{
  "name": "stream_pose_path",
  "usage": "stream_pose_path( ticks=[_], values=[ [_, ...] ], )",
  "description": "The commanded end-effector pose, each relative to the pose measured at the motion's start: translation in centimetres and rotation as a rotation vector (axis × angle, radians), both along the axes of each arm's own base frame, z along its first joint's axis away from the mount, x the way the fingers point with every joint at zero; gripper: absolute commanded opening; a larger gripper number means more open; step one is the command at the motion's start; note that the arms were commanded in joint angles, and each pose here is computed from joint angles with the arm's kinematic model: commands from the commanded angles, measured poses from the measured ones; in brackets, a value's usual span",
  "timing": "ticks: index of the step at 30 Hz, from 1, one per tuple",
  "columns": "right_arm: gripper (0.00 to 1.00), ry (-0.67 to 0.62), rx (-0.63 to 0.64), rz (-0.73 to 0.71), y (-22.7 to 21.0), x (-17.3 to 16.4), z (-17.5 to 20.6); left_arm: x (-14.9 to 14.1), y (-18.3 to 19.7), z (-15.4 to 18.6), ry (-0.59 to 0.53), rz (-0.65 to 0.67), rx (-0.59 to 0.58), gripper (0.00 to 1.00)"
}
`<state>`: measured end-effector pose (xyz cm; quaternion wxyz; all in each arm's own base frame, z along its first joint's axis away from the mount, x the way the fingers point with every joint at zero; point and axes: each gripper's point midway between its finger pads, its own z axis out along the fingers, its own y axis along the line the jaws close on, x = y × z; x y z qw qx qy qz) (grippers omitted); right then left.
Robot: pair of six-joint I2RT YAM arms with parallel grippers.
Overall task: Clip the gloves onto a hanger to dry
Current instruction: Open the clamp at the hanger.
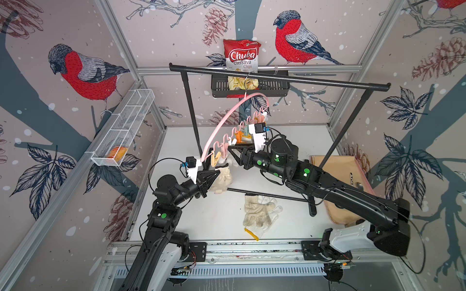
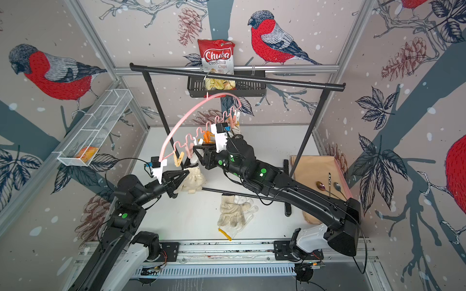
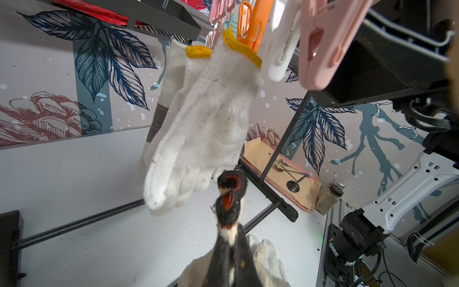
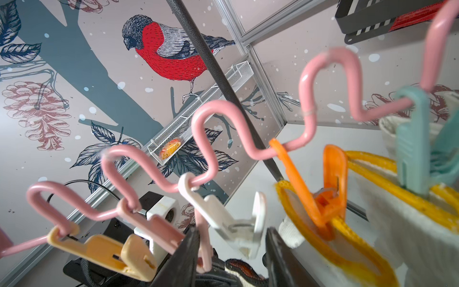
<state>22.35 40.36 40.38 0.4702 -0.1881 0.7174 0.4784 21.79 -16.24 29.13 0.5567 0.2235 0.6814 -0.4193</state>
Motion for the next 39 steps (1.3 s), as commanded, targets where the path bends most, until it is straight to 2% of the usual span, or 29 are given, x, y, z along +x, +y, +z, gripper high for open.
stream_pose_path(
  ticks=[1,21,39],
  values=[
    [0.46,-0.042,0.033,-0.002,0.4,0.4,1.2,-0.2,-0.2,0.8,-0.034,-0.019,-0.013,0.00],
    [0.45,-0.078,0.035,-0.005,1.5,1.9,2.1,-0.4,-0.3,0.3,-0.022,-0.029,-0.022,0.00],
    [0.31,-0.082,0.032,0.019,1.5,2.1,2.2,-0.5,-0.3,0.4,-0.027,-0.032,-0.023,0.00]
  ],
)
